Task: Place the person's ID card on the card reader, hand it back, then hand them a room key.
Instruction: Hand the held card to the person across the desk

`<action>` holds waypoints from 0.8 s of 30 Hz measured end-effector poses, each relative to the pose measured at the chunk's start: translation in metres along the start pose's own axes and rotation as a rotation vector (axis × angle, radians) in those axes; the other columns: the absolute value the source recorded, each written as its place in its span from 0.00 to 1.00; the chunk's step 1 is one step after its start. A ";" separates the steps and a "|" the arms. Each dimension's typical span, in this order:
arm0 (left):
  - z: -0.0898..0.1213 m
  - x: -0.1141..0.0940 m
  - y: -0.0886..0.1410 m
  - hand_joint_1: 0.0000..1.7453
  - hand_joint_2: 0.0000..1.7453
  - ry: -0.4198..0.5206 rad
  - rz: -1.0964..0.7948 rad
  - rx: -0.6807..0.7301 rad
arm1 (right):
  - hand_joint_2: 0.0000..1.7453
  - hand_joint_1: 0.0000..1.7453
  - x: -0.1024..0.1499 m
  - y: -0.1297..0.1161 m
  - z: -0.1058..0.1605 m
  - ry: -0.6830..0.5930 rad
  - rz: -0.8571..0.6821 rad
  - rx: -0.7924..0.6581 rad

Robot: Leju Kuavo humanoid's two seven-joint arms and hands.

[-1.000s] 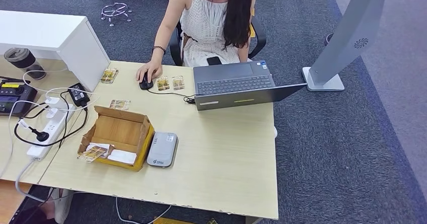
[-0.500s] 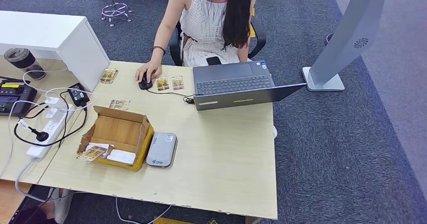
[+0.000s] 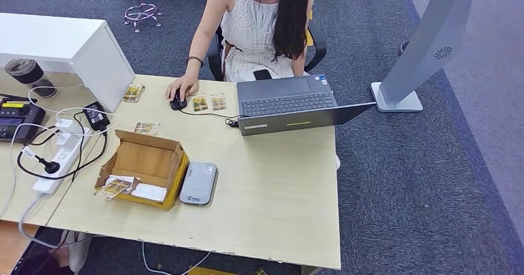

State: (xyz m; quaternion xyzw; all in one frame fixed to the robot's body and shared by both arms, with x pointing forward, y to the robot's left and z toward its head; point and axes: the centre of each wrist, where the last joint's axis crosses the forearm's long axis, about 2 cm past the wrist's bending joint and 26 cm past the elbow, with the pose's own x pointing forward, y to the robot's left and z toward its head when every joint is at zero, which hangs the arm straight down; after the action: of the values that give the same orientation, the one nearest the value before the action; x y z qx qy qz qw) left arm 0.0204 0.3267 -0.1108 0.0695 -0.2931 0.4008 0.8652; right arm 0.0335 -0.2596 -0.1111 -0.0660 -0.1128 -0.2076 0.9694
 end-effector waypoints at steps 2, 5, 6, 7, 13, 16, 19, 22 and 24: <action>0.000 0.001 0.000 0.00 0.00 0.017 -0.024 -0.007 | 0.00 0.00 -0.001 -0.002 0.000 -0.005 0.014 0.004; -0.001 0.001 0.000 0.00 0.00 0.043 -0.062 -0.018 | 0.00 0.00 -0.002 -0.007 -0.001 -0.009 0.032 0.011; -0.001 0.001 0.000 0.00 0.00 0.052 -0.077 -0.023 | 0.00 0.00 -0.002 -0.008 -0.001 -0.010 0.039 0.013; -0.001 0.001 0.000 0.00 0.00 0.061 -0.092 -0.027 | 0.00 0.00 -0.002 -0.010 -0.001 -0.011 0.045 0.013; 0.000 -0.001 0.000 0.00 0.00 0.120 -0.194 -0.059 | 0.00 0.00 -0.002 -0.019 -0.002 -0.020 0.092 0.027; 0.001 -0.003 -0.001 0.00 0.00 0.151 -0.249 -0.075 | 0.00 0.00 -0.002 -0.023 -0.003 -0.022 0.116 0.035; 0.003 -0.005 -0.001 0.00 0.00 0.183 -0.304 -0.090 | 0.00 0.00 -0.002 -0.027 -0.003 -0.025 0.142 0.046; 0.004 -0.007 -0.001 0.00 0.00 0.213 -0.363 -0.108 | 0.00 0.00 -0.003 -0.030 -0.003 -0.027 0.169 0.057; 0.005 -0.009 -0.001 0.25 0.00 0.233 -0.402 -0.118 | 0.00 0.25 -0.004 -0.032 -0.003 -0.027 0.186 0.066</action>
State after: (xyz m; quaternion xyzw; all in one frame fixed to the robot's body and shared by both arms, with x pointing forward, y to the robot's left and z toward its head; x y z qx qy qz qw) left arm 0.0145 0.3180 -0.1116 0.0290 -0.1947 0.2081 0.9581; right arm 0.0176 -0.2873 -0.1123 -0.0468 -0.1261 -0.1120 0.9846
